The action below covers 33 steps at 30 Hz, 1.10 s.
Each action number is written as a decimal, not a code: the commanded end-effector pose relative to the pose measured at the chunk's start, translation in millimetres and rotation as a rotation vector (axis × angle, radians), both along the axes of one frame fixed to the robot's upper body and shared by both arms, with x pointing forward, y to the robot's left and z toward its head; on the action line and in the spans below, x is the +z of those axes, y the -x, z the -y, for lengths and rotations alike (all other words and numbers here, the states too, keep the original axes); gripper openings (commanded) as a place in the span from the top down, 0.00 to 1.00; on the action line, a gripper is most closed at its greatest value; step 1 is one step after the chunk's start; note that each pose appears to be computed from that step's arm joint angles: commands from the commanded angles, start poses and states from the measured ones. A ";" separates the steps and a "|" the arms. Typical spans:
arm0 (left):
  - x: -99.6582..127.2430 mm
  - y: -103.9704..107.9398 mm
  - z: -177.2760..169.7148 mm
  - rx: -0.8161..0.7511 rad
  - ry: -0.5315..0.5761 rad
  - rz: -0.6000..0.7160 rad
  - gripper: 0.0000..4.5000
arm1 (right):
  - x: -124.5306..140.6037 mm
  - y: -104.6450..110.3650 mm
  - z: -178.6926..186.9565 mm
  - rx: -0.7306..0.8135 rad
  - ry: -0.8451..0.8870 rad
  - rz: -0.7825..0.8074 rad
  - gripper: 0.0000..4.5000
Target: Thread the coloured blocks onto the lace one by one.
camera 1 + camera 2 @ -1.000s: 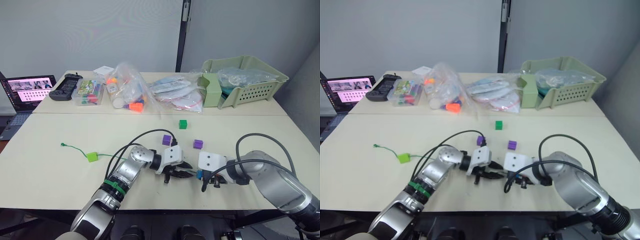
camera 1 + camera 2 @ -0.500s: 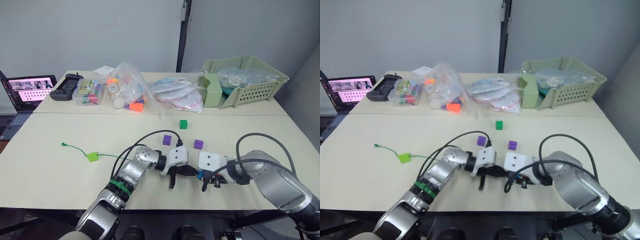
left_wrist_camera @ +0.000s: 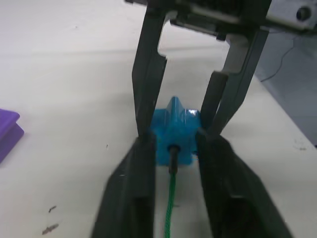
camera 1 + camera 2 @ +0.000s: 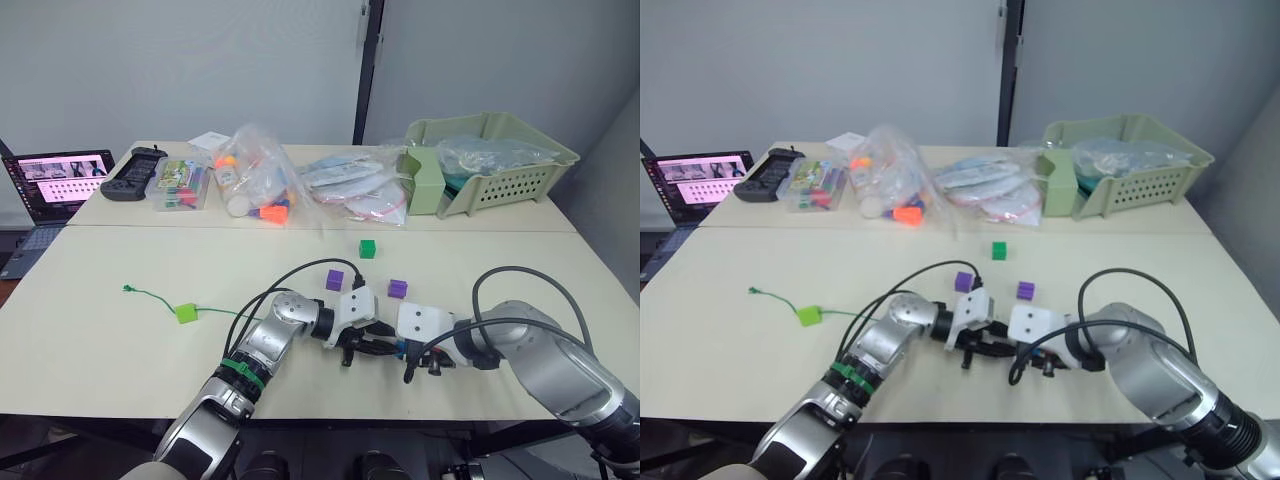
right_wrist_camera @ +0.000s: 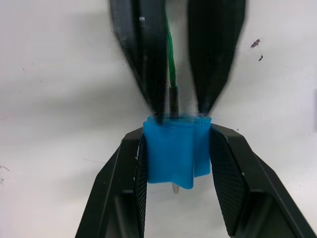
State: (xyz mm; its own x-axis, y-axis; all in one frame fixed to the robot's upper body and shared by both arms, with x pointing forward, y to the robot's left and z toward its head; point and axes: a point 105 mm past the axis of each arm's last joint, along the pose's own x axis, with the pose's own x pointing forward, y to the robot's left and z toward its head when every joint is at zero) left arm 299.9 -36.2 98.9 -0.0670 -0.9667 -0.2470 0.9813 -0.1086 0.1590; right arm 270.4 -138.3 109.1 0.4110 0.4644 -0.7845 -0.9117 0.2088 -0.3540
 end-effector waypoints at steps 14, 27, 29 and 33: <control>28.7 -9.5 -43.2 0.004 -0.051 0.123 0.00 | -6.6 0.6 -6.0 0.064 0.020 -0.029 0.71; 18.0 -2.1 -41.0 -0.002 -0.061 0.111 0.00 | 27.8 -2.0 -1.2 0.059 -0.024 0.006 0.01; 17.1 -0.3 -37.8 -0.015 -0.058 0.110 0.00 | 37.8 2.3 1.9 0.043 -0.057 0.005 0.01; 16.7 1.2 -31.9 -0.026 -0.045 0.102 0.00 | 50.6 13.2 9.3 0.012 -0.118 -0.011 0.01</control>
